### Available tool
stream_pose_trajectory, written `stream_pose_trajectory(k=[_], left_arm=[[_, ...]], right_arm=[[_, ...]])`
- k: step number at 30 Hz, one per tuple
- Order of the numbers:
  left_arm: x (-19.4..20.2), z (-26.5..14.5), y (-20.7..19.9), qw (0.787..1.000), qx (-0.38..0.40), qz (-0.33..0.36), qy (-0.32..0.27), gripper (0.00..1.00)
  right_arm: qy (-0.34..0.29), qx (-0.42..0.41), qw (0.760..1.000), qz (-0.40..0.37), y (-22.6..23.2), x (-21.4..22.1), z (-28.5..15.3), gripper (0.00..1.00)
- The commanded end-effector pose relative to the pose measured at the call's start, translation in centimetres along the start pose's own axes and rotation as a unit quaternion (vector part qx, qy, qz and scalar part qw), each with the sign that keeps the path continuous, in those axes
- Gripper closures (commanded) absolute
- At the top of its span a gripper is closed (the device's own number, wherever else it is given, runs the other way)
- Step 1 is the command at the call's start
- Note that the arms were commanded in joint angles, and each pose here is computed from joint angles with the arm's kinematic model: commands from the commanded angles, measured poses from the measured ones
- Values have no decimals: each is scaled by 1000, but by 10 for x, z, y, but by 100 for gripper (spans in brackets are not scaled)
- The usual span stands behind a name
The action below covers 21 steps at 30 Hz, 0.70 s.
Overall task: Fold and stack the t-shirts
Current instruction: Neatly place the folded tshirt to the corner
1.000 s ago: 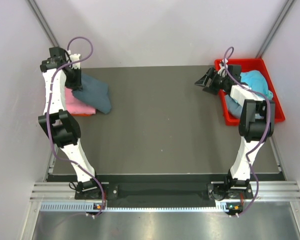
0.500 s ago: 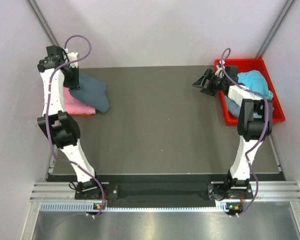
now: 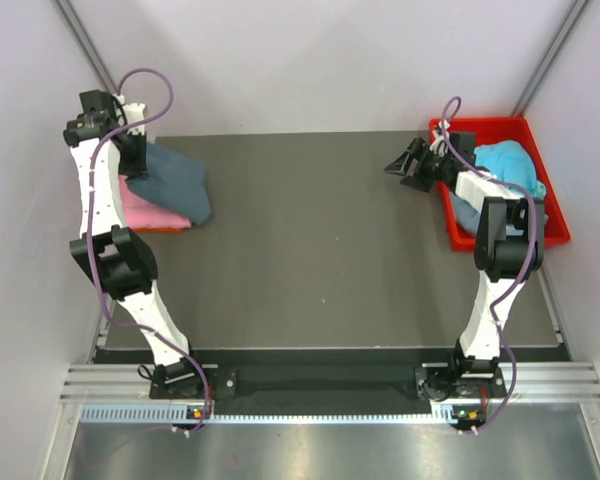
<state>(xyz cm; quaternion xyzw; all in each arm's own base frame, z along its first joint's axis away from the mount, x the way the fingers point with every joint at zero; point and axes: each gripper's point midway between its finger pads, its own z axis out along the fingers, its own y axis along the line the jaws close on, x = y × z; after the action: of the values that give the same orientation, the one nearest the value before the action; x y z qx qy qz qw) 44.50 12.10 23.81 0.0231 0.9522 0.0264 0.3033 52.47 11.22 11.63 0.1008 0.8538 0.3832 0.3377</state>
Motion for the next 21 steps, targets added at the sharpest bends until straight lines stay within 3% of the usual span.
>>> stream_pose_trajectory(k=[1,8,21], left_arm=[[-12,-32,27,998,-53,14,-37,100],[-5,-25,45,996,-85,12,-20,100],[22,27,74,989,-141,4,51,100]], right_arm=[[-15,-24,999,-22,15,-11,4,22],[-4,-30,999,-25,22,-1,12,22],[-1,-31,999,-32,26,2,13,22]])
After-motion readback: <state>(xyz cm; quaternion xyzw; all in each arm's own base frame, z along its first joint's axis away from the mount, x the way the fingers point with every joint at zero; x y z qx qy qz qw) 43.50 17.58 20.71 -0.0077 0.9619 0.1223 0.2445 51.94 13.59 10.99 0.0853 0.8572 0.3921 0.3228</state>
